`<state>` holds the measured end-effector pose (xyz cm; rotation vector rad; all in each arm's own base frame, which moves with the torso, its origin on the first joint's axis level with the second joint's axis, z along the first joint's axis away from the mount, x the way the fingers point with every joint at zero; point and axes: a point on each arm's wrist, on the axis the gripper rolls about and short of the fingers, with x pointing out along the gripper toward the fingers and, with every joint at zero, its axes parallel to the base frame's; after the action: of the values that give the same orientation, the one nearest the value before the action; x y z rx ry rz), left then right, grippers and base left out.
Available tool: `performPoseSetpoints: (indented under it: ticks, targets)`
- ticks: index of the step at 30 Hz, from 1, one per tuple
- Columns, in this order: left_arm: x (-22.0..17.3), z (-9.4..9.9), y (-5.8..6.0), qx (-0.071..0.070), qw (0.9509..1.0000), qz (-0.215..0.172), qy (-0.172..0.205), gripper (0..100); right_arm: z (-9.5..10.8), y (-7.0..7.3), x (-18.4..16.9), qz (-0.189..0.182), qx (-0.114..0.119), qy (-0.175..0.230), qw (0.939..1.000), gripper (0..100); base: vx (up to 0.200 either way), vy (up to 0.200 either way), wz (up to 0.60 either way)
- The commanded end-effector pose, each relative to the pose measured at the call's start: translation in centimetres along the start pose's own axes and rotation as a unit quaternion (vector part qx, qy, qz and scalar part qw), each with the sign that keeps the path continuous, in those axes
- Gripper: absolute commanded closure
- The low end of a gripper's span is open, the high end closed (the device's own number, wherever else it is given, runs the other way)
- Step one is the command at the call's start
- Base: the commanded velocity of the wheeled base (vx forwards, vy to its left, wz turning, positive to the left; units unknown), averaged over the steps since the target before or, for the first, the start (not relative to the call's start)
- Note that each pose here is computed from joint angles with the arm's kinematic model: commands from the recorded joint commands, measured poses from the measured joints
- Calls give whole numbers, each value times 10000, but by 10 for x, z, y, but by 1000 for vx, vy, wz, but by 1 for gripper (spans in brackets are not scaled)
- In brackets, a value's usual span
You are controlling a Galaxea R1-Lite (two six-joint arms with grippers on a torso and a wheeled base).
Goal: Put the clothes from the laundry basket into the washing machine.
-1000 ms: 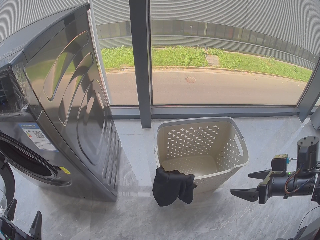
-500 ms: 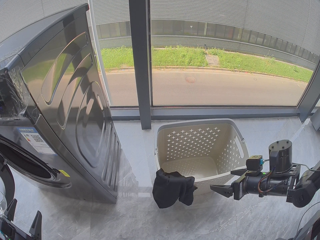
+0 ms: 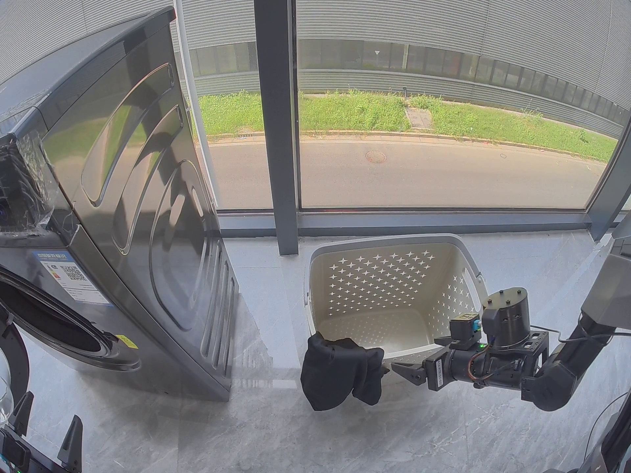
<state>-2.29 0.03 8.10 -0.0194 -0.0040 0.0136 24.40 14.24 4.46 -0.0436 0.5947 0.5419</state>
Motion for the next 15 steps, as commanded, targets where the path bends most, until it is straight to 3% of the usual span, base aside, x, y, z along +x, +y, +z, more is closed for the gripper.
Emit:
performPoseSetpoints:
  ticks: [1, 15]
  targets:
    - [0, -4, 0, -3, 10000, 1, -12, 0, -5, 0, 12, -25, -3, 125, 9999, 0, 0, 0, 0]
    - [0, -4, 0, -3, 10000, 1, -12, 0, -13, 1, 36, -88, -30, 252, 9996, 0, 0, 0, 0]
